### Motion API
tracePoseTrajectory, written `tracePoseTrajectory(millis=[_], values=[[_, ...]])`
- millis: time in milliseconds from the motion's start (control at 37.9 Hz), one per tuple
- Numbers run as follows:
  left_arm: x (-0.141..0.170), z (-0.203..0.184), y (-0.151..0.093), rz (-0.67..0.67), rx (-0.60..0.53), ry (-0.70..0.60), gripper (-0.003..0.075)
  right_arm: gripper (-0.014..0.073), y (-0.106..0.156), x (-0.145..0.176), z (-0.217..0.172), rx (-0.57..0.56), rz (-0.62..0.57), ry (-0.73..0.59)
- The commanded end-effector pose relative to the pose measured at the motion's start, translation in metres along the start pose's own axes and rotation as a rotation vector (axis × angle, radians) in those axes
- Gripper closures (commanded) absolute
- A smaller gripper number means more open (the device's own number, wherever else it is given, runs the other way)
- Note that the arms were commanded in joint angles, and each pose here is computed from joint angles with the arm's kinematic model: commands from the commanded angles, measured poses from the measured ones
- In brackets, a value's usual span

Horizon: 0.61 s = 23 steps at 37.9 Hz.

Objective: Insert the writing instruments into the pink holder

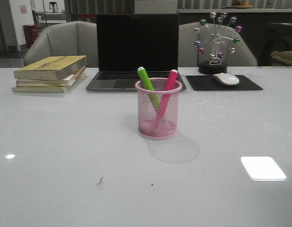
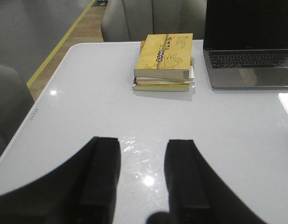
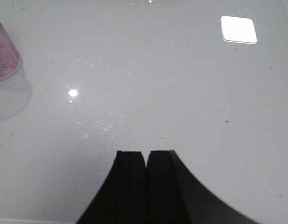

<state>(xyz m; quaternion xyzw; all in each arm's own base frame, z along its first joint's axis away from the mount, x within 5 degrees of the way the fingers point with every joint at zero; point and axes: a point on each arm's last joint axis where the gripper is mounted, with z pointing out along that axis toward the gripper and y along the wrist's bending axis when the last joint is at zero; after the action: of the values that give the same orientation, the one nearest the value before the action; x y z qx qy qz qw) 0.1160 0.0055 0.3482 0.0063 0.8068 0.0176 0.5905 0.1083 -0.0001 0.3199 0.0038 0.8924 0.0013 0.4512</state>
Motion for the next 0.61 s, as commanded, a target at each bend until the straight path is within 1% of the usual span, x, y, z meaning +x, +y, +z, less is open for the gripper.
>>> tracePoseTrajectory(millis=[0,528,581], values=[[-0.0164,-0.0047,0.0017,-0.018,-0.017,-0.113,0.0411,0.0539,0.0005,-0.0139,-0.0062,-0.007,0.007,-0.108],[-0.0164,-0.0047,0.0017,-0.018,-0.017,-0.113,0.0411,0.0539,0.0000,-0.0133,-0.0062,-0.001,0.001,-0.101],[-0.0164,-0.0047,0.0017,-0.018,-0.017,-0.113,0.0411,0.0539,-0.0004,-0.0141,-0.0075,0.004,-0.005,-0.117]])
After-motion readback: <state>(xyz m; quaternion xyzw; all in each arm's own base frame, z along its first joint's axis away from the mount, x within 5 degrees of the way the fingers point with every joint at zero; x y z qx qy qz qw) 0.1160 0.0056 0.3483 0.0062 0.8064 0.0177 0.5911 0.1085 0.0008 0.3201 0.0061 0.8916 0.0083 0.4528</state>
